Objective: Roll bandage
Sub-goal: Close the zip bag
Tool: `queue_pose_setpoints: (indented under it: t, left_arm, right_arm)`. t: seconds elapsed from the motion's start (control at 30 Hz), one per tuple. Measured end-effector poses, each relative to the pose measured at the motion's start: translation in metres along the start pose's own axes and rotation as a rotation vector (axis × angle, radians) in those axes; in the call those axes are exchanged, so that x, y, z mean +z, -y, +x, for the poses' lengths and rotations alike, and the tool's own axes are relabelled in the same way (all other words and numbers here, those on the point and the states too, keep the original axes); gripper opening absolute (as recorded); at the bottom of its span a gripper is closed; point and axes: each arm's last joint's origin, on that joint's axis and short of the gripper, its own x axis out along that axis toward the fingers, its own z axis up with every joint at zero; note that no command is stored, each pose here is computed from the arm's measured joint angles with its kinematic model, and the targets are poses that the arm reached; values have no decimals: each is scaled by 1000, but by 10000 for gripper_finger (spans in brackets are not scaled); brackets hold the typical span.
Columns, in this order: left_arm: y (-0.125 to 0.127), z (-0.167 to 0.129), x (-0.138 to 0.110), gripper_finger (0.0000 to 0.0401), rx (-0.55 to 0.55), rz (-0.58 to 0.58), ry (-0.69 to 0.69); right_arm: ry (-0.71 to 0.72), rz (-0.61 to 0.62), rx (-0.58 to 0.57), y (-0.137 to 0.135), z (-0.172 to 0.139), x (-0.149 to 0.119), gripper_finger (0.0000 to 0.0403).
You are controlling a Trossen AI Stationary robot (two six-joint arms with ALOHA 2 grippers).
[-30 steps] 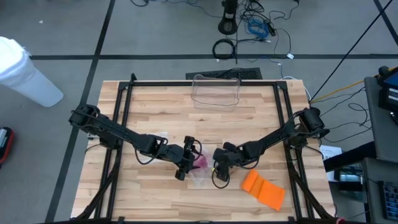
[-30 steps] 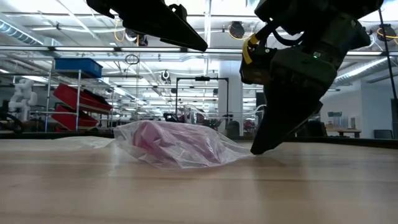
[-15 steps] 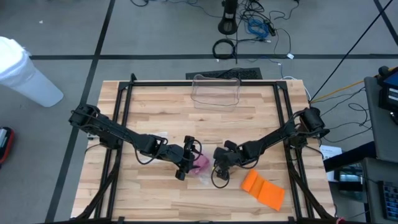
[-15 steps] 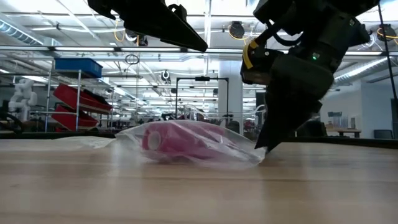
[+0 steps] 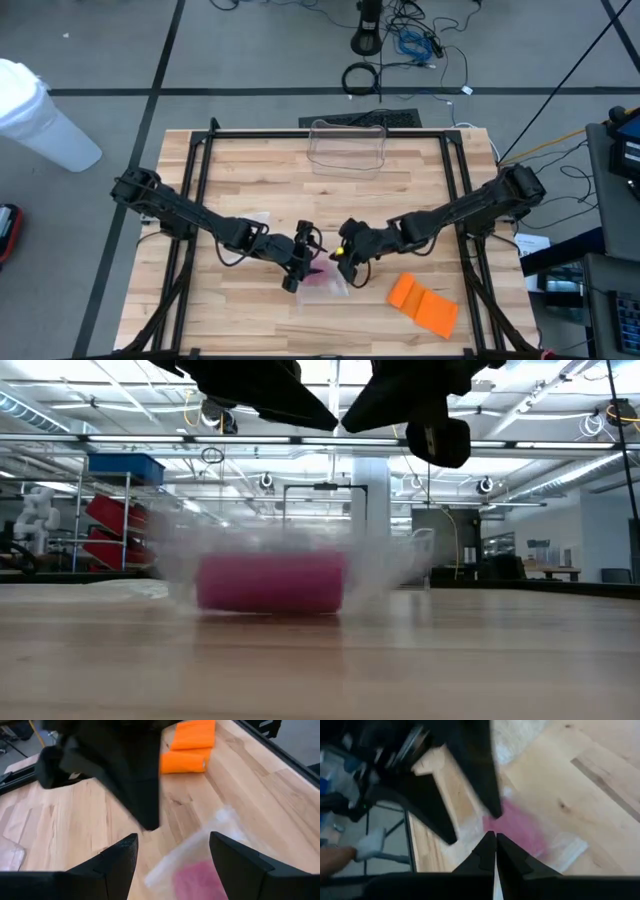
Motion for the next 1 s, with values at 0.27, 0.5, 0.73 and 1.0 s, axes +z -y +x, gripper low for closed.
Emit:
queue_pose_setpoints:
  t: [0.27,0.5,0.73,1.0]
  left_arm:
    - [4,-2,4,253,-13,9,-1]
    - [5,-2,2,253,-13,45,-28]
    - [7,-2,-2,253,-18,11,-64]
    - [12,-5,-12,253,31,-92,-183]
  right_arm:
    - [-102,-213,-116,13,-4,-7,1]
    - [-183,-597,-327,15,-3,-43,0]
    - [-245,-1020,-456,21,26,-80,19]
    - [-316,-1302,-584,43,66,-104,127]
